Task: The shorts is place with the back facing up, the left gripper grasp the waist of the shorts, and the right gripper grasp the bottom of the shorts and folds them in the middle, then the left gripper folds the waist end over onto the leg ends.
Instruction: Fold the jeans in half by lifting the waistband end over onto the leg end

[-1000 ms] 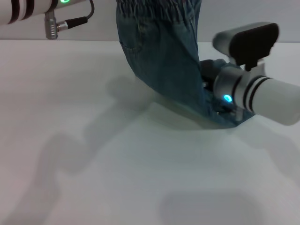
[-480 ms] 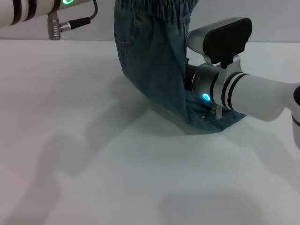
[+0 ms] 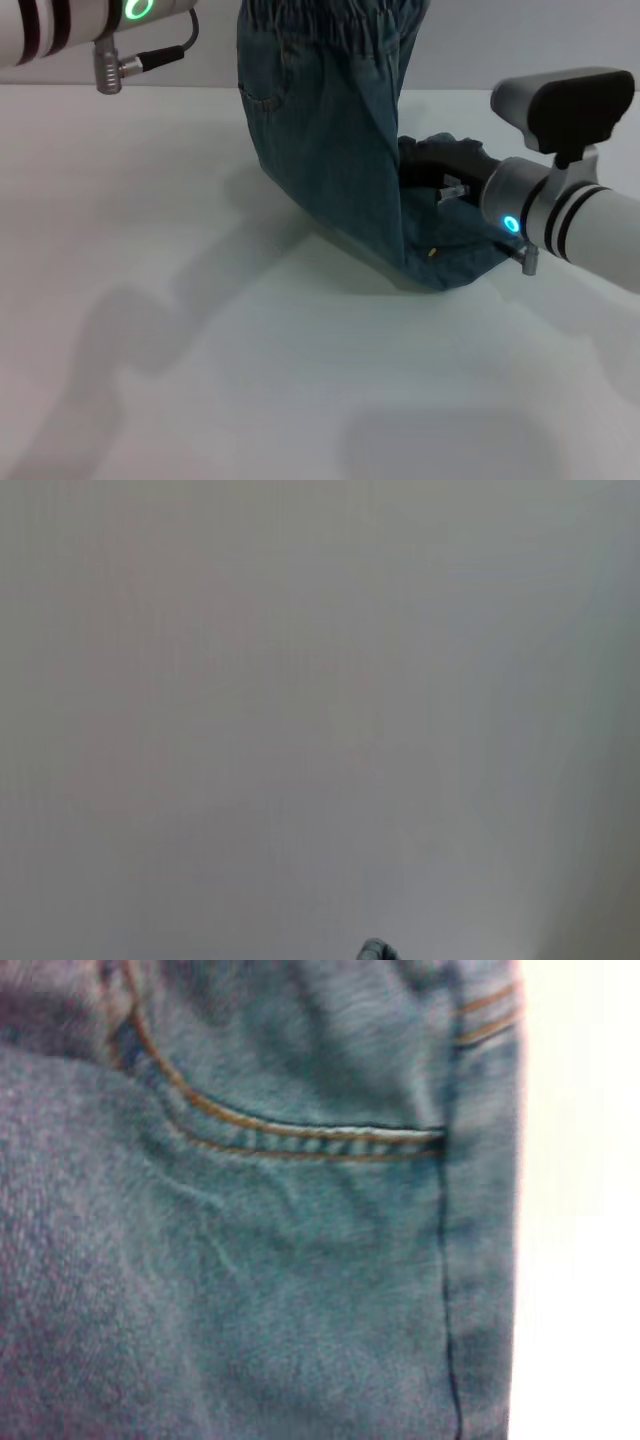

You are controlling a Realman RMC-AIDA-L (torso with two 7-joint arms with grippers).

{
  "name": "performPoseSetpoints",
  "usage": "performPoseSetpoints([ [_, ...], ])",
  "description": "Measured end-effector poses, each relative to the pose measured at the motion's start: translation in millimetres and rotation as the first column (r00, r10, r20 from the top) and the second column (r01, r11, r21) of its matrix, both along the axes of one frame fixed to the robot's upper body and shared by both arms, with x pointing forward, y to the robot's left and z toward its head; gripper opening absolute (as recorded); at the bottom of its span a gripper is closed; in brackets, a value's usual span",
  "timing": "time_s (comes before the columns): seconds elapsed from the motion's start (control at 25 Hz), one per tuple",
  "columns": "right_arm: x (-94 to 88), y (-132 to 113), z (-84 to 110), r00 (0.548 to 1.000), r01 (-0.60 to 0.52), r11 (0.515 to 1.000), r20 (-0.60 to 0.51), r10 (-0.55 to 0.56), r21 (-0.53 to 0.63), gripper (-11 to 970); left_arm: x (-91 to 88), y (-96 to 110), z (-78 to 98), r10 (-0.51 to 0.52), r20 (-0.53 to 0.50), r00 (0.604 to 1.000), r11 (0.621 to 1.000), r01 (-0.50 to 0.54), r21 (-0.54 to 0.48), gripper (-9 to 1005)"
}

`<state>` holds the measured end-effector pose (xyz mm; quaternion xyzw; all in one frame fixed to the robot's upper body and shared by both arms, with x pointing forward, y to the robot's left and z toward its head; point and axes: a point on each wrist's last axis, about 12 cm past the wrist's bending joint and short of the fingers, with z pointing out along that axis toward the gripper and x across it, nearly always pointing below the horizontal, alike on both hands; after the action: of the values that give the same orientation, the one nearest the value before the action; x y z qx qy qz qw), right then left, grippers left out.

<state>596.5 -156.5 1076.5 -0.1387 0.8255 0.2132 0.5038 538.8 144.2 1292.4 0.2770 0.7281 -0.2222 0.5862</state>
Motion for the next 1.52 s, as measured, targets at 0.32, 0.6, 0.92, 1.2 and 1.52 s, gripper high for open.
performPoseSetpoints([
  [0.32,10.2,-15,-2.3,0.997,0.08,0.996,0.005,-0.079,-0.029,1,1.2,-2,0.3,-0.006,0.007,1.0,1.0,0.006,0.008,47],
  [0.6,15.9,16,8.8,1.0,-0.02,0.999,0.024,0.021,-0.028,1,3.0,-5,-5.2,-0.009,-0.003,1.0,1.0,0.009,0.005,48],
  [0.92,10.5,45,14.8,0.992,-0.128,0.992,0.007,0.128,0.011,1,6.6,-5,-8.9,-0.003,-0.008,1.0,1.0,0.003,0.001,48],
  [1.2,7.2,63,14.7,0.982,-0.186,0.982,-0.015,0.186,0.021,1,7.3,-5,-7.9,-0.001,-0.001,1.0,1.0,0.001,-0.002,47],
  [1.52,8.5,71,16.0,0.976,-0.216,0.976,-0.01,0.216,-0.003,1,7.9,-7,-9.0,-0.005,-0.004,1.0,1.0,0.005,-0.002,47],
])
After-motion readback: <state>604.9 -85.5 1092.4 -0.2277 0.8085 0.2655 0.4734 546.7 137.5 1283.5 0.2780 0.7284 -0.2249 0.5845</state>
